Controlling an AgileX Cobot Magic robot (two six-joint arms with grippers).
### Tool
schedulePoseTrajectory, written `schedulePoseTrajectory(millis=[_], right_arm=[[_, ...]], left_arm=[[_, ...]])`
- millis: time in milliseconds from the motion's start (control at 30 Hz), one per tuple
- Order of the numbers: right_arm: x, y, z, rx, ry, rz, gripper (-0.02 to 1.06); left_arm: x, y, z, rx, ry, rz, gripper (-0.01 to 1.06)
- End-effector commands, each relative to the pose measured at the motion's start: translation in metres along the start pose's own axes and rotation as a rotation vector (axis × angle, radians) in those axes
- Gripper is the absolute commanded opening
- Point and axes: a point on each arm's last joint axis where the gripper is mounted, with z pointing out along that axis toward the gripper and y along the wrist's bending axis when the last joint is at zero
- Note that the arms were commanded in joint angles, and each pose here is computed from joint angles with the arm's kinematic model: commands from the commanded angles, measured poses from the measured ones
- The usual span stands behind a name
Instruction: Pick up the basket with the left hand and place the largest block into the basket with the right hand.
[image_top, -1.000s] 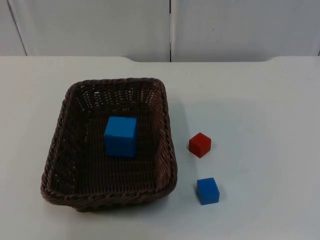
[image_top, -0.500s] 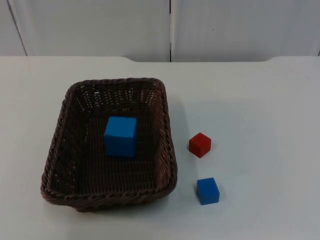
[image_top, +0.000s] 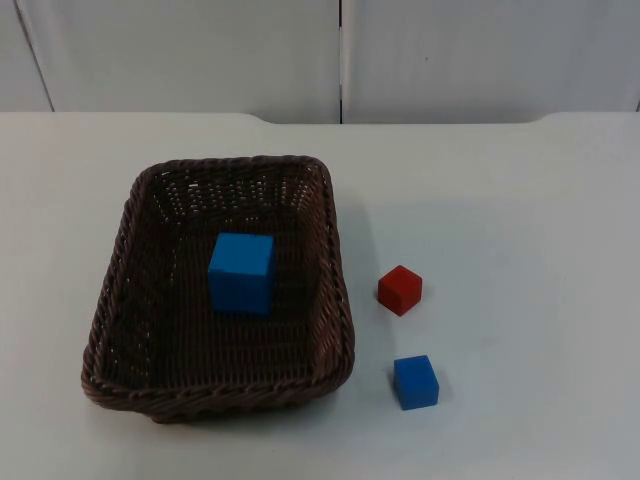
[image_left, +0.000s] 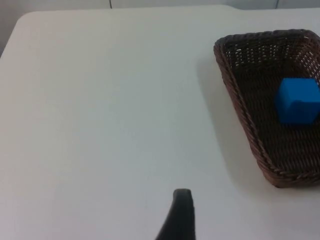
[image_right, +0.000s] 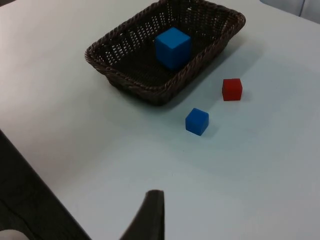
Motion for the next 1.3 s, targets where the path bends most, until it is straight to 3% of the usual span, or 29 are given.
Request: schedulePoseTrajectory(millis=[0,933,1067,1100,1133,1200,1267], right_arm=[[0.0007,-0.0001,0.0001,0.005,-0.003,0.000,0.85],[0.0007,-0.0001,0.0001,0.005,-0.003,0.000,0.85],[0.0007,-0.0002,0.0001,0.005,-0.003,0.000,0.88],[0.0007,-0.0002,0.0001,0.005,-0.003,0.000,0.88],[0.0007,-0.0002,0.0001,0.005,-0.003,0.000,0.91],[0.0007,-0.0002,0.0001,0.005,-0.003,0.000,1.02],[0.0007,-0.0002,0.0001,0.005,-0.003,0.000,1.05]], left_arm=[[-0.0006,0.0002,0.0005,0.001,-0.018,0.002,0.72],[-0.0006,0.0002,0.0005,0.001,-0.018,0.002,0.73],[-0.0006,0.0002,0.0005,0.001,-0.018,0.002,0.92],[-0.0006,0.0002,0.0005,0.001,-0.018,0.002,0.92],[-0.0006,0.0002,0.0005,0.001,-0.018,0.002,1.02],[-0.0006,0.0002,0.0005,0.001,-0.018,0.002,1.05],[-0.0006,0.0002,0.0005,0.001,-0.018,0.002,1.05]])
